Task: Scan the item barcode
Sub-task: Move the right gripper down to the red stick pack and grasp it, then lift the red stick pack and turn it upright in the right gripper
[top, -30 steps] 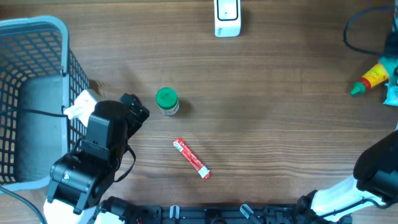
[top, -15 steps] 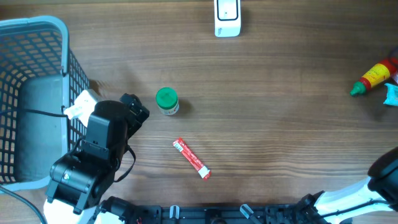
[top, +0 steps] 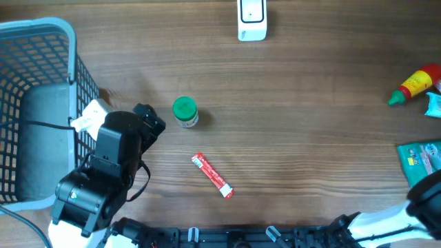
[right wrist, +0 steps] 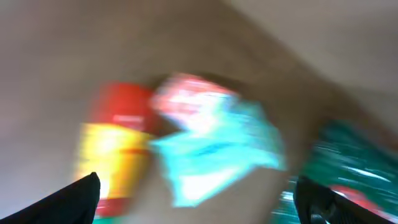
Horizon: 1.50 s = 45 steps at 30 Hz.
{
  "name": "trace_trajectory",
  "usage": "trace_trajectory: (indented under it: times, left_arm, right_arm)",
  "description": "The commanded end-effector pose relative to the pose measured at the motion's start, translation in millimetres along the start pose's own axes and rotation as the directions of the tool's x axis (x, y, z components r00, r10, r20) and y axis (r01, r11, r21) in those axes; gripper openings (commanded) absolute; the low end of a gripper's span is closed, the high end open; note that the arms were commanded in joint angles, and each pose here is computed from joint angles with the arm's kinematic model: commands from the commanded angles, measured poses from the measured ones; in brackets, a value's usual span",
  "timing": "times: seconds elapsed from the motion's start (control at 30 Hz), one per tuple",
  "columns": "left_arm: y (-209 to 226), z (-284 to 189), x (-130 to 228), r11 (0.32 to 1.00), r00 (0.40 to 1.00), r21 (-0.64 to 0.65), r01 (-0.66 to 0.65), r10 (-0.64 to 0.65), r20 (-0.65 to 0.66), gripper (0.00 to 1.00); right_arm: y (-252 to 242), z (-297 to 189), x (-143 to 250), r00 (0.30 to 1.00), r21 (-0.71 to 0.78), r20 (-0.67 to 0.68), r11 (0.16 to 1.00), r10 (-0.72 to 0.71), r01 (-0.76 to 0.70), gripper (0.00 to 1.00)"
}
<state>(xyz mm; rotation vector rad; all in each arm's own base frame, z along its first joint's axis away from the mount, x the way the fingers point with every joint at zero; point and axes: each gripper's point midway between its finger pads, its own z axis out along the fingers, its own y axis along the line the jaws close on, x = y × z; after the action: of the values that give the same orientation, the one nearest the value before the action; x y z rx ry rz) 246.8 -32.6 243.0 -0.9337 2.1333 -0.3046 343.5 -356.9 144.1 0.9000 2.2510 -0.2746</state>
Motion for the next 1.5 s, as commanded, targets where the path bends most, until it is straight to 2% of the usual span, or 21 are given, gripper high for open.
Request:
trace_trajectory:
  times: [0.0,0.07,0.1,0.2,0.23,0.3,0.33,0.37,0.47,0.5,0.67,0.77,0.83,0.97,1.2,1.33,1.4,1.43,1.47]
  left_arm:
    - [-2,-5,-7,1.000,1.000,0.006,-0.003,0.003,0.025,1.00]
    - [-2,-5,-7,1.000,1.000,0.006,-0.003,0.003,0.025,1.00]
    - [-2,-5,-7,1.000,1.000,0.006,-0.003,0.003,0.025,1.00]
    - [-2,-5,-7,1.000,1.000,0.006,-0.003,0.003,0.025,1.00]
    - [-2,-5,-7,1.000,1.000,0.006,-0.003,0.003,0.025,1.00]
    - [-2,-5,-7,1.000,1.000,0.006,-0.004,0.003,0.025,1.00]
    - [-2,-5,-7,1.000,1.000,0.006,-0.004,0.003,0.025,1.00]
    - [-2,-5,-7,1.000,1.000,0.006,-0.003,0.003,0.025,1.00]
    - [-2,-5,-7,1.000,1.000,0.006,-0.003,0.003,0.025,1.00]
    - [-2,-5,-7,1.000,1.000,0.006,-0.003,0.003,0.025,1.00]
    - [-2,-5,-7,1.000,1.000,0.006,-0.004,0.003,0.025,1.00]
    - [-2,-5,-7,1.000,1.000,0.006,-0.003,0.003,0.025,1.00]
    - [-2,-5,-7,1.000,1.000,0.006,-0.003,0.003,0.025,1.00]
    - [-2,-5,-7,1.000,1.000,0.006,-0.003,0.003,0.025,1.00]
    - [-2,-5,-7,1.000,1.000,0.006,-0.004,0.003,0.025,1.00]
    - [-2,-5,-7,1.000,1.000,0.006,-0.003,0.003,0.025,1.00]
    - [-2,-5,-7,1.000,1.000,0.006,-0.003,0.003,0.025,1.00]
    - [-2,-5,-7,1.000,1.000,0.006,-0.003,0.003,0.025,1.00]
    - [-2,-5,-7,1.000,1.000,0.006,-0.004,0.003,0.025,1.00]
  right_arm:
    - [144,-79,-31,0.994,-0.438,0.076,0.898,0.085,-0.043,1.00]
    - [191,-99,-17,0.998,-0.500,0.054,0.866,0.022,0.008,1.00]
    - [228,-113,3,0.999,-0.548,0.023,0.835,-0.046,0.051,1.00]
    - [298,-141,60,0.976,-0.642,-0.062,0.757,-0.211,0.123,1.00]
    - [328,-159,103,0.938,-0.689,-0.130,0.710,-0.320,0.147,1.00]
    - [349,-182,158,0.864,-0.723,-0.218,0.670,-0.454,0.170,0.99]
    - [355,-193,182,0.819,-0.738,-0.247,0.648,-0.518,0.187,0.92]
    - [363,-209,220,0.735,-0.764,-0.273,0.604,-0.620,0.226,0.86]
    - [372,-240,293,0.558,-0.810,-0.304,0.518,-0.773,0.276,0.79]
    - [374,-247,312,0.520,-0.819,-0.313,0.503,-0.795,0.277,0.73]
    - [360,-271,409,0.361,-0.819,-0.397,0.504,-0.844,0.276,0.73]
    - [347,-278,455,0.287,-0.843,-0.369,0.448,-0.884,0.298,0.69]
    - [340,-279,481,0.263,-0.854,-0.352,0.423,-0.898,0.303,0.68]
    - [330,-276,518,0.267,-0.858,-0.330,0.406,-0.905,0.314,0.66]
    - [315,-253,532,0.305,-0.807,-0.338,0.441,-0.890,0.393,0.51]
    - [307,-245,548,0.267,-0.792,-0.363,0.447,-0.893,0.417,0.47]
    - [301,-240,561,0.233,-0.784,-0.376,0.442,-0.897,0.435,0.35]
    - [298,-238,566,0.219,-0.781,-0.383,0.441,-0.898,0.443,0.23]
    - [295,-237,569,0.211,-0.777,-0.393,0.445,-0.895,0.445,0.19]
